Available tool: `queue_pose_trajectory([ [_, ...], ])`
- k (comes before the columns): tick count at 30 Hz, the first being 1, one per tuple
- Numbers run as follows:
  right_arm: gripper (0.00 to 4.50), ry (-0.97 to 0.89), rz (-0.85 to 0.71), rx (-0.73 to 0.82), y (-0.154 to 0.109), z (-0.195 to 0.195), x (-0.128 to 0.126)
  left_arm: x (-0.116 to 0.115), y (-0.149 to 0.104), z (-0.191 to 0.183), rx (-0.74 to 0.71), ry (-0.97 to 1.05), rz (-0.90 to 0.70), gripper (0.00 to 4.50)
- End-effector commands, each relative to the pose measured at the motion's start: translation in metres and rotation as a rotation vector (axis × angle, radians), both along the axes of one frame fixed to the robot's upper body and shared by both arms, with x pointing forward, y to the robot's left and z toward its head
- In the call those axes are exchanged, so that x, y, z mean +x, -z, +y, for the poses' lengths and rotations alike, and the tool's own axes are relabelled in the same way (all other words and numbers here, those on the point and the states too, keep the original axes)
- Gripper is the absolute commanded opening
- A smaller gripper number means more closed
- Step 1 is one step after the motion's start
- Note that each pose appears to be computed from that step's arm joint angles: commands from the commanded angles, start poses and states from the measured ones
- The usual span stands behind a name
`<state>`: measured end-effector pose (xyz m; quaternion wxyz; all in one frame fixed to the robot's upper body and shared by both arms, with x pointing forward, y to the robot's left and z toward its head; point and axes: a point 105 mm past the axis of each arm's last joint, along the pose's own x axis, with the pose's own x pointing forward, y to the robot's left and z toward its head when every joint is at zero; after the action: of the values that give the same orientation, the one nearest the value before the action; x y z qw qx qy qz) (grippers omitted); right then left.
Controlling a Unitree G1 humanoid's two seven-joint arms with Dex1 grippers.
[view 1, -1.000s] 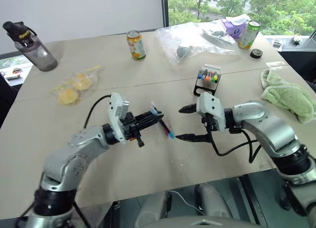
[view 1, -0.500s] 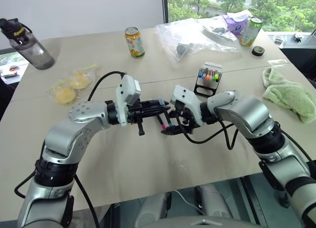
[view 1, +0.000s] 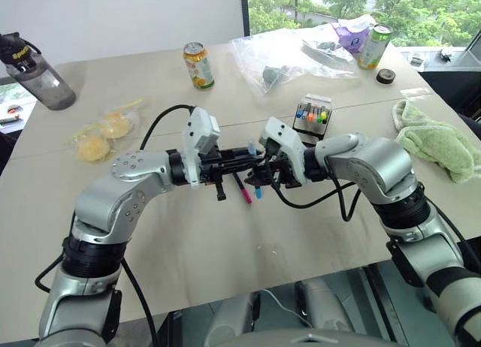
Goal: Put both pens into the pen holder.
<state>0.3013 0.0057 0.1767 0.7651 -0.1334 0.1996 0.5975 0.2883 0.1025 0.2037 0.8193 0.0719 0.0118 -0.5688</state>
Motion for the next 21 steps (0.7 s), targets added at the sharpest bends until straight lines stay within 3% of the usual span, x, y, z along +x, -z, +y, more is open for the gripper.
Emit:
queue_pose_trajectory([
  [1,0.11,0.034,-0.141,0.019,-0.014,-0.011,0.013,0.0,-0.022,0.008,-0.067,-0.07,-0.09,2.46],
  [3,0.11,0.053,-0.216,0.081,-0.025,-0.016,0.021,-0.004,-0.02,0.014,-0.068,-0.086,-0.08,3.27],
  [5,0.11,0.04,-0.277,0.158,-0.037,-0.017,0.024,-0.006,-0.018,0.019,-0.067,-0.109,-0.079,4.45],
  [9,0.11,0.028,-0.582,0.241,-0.066,-0.032,0.031,-0.008,-0.018,0.031,-0.1,-0.198,-0.074,4.45],
  [13,0.11,0.024,-0.827,0.256,-0.077,-0.039,0.033,-0.007,-0.019,0.036,-0.127,-0.274,-0.087,4.45],
  [17,0.11,0.042,-1.016,0.16,-0.064,-0.044,0.044,-0.009,-0.017,0.033,-0.14,-0.298,-0.083,4.45],
  [21,0.11,0.118,-1.085,0.122,-0.061,-0.054,0.062,-0.008,-0.018,0.033,-0.139,-0.308,-0.09,4.45],
])
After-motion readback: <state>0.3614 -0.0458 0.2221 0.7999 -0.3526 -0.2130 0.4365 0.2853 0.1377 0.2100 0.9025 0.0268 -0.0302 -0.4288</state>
